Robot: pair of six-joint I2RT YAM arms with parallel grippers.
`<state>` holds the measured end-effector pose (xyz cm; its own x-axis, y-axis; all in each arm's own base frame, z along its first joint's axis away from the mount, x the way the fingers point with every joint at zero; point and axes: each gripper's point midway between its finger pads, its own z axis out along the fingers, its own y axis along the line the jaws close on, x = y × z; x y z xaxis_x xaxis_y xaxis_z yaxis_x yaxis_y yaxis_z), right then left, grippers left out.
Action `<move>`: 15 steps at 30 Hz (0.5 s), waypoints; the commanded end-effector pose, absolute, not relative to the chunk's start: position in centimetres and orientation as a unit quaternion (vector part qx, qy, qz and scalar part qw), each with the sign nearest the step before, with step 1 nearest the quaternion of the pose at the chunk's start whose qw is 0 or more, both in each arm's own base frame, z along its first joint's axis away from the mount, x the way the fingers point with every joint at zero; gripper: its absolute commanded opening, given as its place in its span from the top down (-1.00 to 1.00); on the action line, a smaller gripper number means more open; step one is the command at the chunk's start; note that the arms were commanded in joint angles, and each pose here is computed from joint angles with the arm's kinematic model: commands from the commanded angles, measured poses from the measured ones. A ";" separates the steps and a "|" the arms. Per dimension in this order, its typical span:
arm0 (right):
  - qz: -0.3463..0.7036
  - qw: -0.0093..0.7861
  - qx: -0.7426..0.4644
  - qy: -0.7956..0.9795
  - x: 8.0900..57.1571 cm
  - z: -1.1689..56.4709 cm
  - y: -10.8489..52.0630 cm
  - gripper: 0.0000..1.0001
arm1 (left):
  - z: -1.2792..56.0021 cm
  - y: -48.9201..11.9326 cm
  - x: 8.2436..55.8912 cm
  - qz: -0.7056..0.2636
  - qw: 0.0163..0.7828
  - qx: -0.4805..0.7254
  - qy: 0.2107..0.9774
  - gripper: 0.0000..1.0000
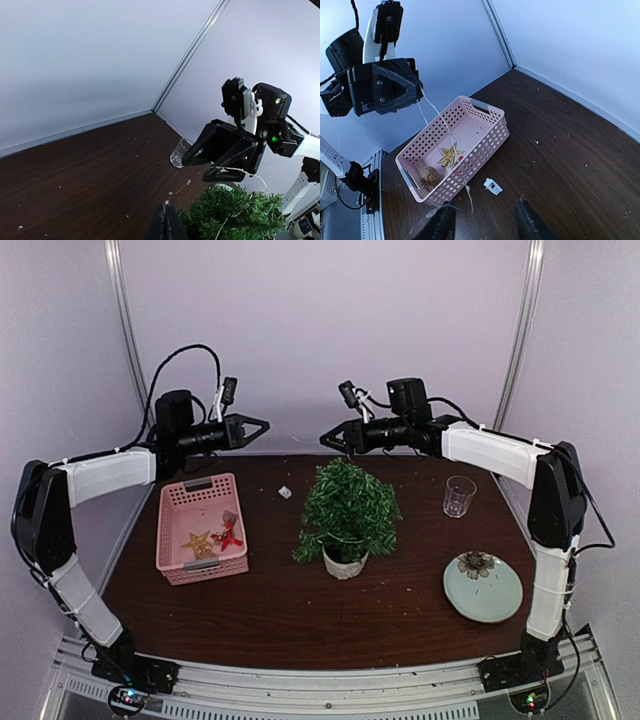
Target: Decorate the small christmas tree
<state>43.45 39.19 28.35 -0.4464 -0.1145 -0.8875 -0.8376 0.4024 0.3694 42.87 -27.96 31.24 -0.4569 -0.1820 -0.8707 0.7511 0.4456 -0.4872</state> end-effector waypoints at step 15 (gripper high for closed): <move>0.324 0.442 -0.346 0.761 43.1 28.7 35.8 -0.62 | 30.5 -27.9 42.0 -0.468 0.471 0.217 0.715 1.00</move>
